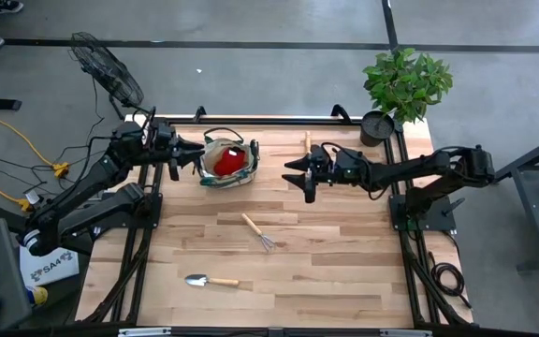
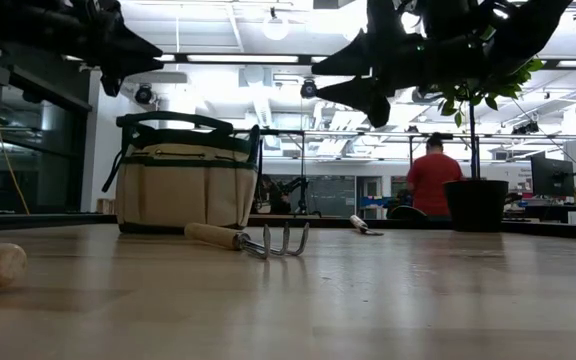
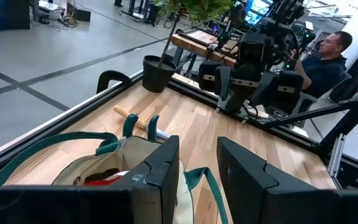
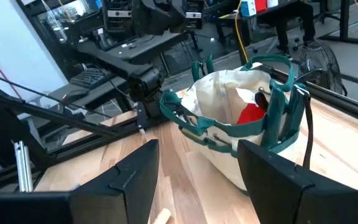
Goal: Pick & Place Garden tools in Gardening bag
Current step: Put the brown trowel into the gardening bag
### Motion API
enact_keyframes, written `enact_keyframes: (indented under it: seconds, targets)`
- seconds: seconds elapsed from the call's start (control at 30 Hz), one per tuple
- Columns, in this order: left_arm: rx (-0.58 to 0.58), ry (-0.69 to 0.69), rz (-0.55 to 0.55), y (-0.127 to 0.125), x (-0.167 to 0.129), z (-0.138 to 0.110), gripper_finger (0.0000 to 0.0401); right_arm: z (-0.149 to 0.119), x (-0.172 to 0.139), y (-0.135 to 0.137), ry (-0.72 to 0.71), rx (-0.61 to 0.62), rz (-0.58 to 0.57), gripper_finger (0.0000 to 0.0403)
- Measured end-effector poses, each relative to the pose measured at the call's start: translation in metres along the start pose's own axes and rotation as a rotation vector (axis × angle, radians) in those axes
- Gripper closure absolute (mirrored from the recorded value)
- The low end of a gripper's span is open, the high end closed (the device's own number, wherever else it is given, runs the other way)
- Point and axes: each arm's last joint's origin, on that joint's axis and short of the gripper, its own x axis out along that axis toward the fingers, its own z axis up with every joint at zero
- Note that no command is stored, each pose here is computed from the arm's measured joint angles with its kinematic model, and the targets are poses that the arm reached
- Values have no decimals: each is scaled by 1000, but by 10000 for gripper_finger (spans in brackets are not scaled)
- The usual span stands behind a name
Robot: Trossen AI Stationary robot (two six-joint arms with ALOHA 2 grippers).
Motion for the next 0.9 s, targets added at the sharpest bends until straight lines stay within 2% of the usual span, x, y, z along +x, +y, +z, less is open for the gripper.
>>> enact_keyframes:
  seconds: [0.1,0.23,0.4,0.67,0.8,0.9]
  targets:
    - [0,1,0,0,0,0,295,0,0,-1,-3,13,-21,192]
    - [-1,2,-1,0,0,0,295,0,0,-4,-30,96,-112,192]
    - [-1,2,-1,0,0,0,295,-3,-1,-7,-21,104,-205,192]
    - [-2,4,1,0,0,0,295,6,6,-15,203,141,-553,192]
    - [-3,4,2,0,0,0,295,15,2,-30,223,254,-721,192]
    - [-7,9,4,0,0,-1,295,15,-3,-43,227,343,-798,192]
